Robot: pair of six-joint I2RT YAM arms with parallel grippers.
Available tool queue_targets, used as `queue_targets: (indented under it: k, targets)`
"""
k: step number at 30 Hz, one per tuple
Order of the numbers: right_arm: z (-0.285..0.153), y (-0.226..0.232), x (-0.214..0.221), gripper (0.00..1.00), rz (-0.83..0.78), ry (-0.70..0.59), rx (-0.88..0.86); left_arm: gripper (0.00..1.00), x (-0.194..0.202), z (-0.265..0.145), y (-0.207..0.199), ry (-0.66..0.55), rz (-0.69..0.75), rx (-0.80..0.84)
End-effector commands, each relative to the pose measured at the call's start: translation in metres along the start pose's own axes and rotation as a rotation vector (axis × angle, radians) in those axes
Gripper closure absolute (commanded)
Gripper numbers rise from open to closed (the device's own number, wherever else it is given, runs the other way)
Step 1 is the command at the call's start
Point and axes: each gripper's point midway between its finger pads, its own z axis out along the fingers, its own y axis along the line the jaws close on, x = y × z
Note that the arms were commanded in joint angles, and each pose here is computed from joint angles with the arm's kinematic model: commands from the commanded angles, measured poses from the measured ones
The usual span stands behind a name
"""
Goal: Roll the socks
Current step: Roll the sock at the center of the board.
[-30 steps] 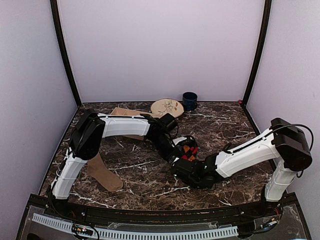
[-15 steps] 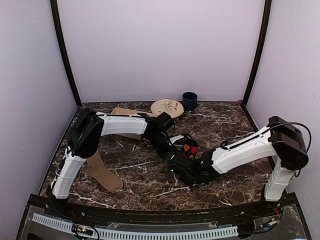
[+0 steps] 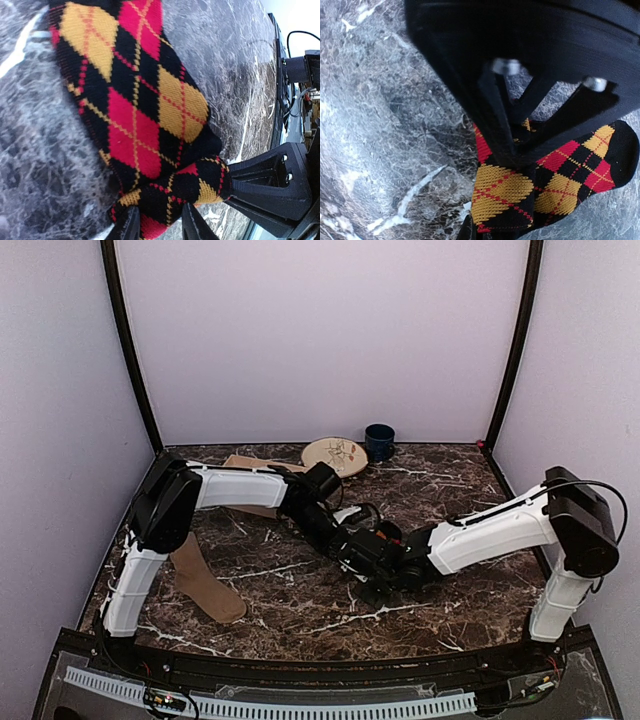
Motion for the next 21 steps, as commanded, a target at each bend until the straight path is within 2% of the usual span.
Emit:
queue_targets:
  k: [1, 8, 21]
  targets:
    - [0.015, -0.027, -0.001, 1.00, 0.156, 0.033, -0.022, 0.66, 0.070, 0.022, 0.019, 0.217, -0.144, -0.113]
    - [0.016, -0.034, 0.000, 1.00, 0.198, 0.052, -0.060, 0.66, 0.067, 0.019, 0.021, 0.198, -0.152, -0.114]
    - [0.012, -0.028, -0.001, 1.00, 0.272, 0.068, -0.237, 0.64, 0.049, 0.011, 0.024, 0.118, -0.182, -0.114]
